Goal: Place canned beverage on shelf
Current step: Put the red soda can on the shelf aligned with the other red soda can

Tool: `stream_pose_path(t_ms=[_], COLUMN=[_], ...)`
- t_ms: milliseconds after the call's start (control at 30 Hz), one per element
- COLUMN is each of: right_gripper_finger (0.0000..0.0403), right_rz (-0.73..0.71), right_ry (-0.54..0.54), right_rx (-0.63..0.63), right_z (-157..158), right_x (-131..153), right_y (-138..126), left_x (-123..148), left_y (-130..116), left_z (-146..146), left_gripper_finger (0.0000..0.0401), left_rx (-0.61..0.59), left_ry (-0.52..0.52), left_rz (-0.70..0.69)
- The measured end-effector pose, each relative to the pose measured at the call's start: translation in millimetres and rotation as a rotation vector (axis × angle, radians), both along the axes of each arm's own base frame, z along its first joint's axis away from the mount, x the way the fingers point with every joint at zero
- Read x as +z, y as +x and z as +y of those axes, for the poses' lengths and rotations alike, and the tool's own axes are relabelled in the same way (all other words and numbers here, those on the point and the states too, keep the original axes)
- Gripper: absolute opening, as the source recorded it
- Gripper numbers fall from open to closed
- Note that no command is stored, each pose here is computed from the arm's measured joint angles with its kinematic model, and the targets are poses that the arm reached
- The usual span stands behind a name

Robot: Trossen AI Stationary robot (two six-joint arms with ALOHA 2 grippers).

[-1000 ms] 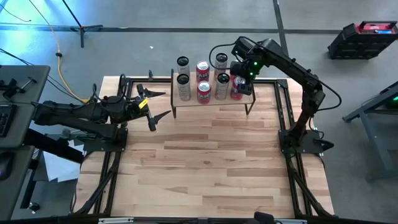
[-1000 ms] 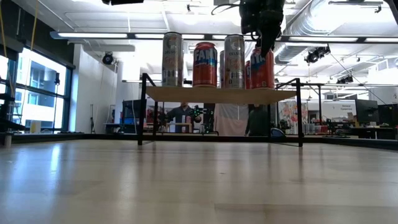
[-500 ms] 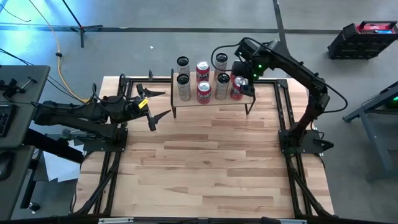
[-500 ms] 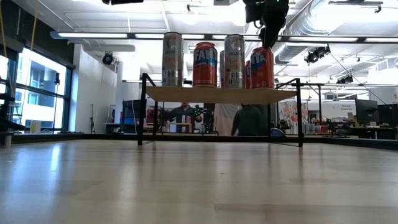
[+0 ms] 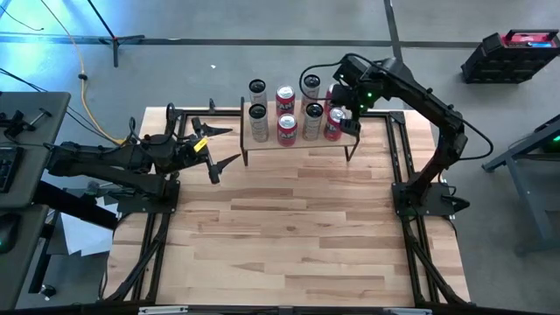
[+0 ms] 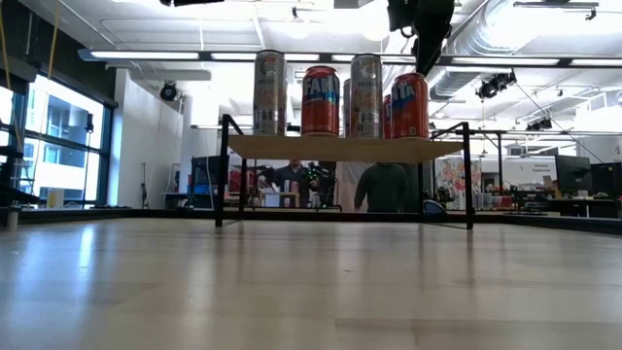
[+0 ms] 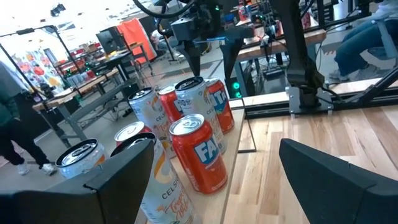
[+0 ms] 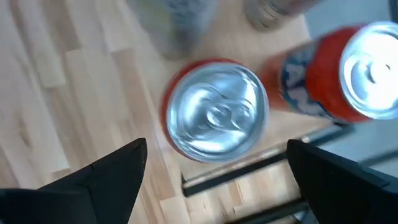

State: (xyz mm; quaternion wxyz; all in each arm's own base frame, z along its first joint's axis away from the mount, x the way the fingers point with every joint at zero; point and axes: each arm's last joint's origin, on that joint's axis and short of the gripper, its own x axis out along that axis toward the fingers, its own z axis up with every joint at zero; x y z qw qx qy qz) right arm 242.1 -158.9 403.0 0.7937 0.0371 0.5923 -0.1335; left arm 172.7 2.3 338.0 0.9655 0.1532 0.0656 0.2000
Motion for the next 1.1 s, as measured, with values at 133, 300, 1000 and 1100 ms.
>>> stream_pose_path(t_ms=[133,300,1000,1100], right_gripper_finger=[0.0371,0.0371,0.0371,0.0371], right_rz=[0.044,0.041,-0.053,-0.037], right_ry=[-0.044,-0.069,-0.147,-0.136], right_rx=[-0.064,-0.067,-0.137,-0.131], right_z=[-0.3,6.0,5.7,4.7], right_x=[0.4,6.0,10.4,7.4], right_y=[-3.1,-7.7,3.4,5.3], left_x=[2.3,3.9,8.6,8.5], left_y=[-0.3,-1.0,-4.7,-4.8], left_z=[0.0,0.2,1.1,1.1], left_gripper_finger=[0.0340,0.0340,0.0340,0.0340], left_rx=[0.002,0.006,0.029,0.029], left_ry=[-0.001,0.003,-0.003,-0.005], left_rz=[-0.003,-0.006,-0.047,-0.046])
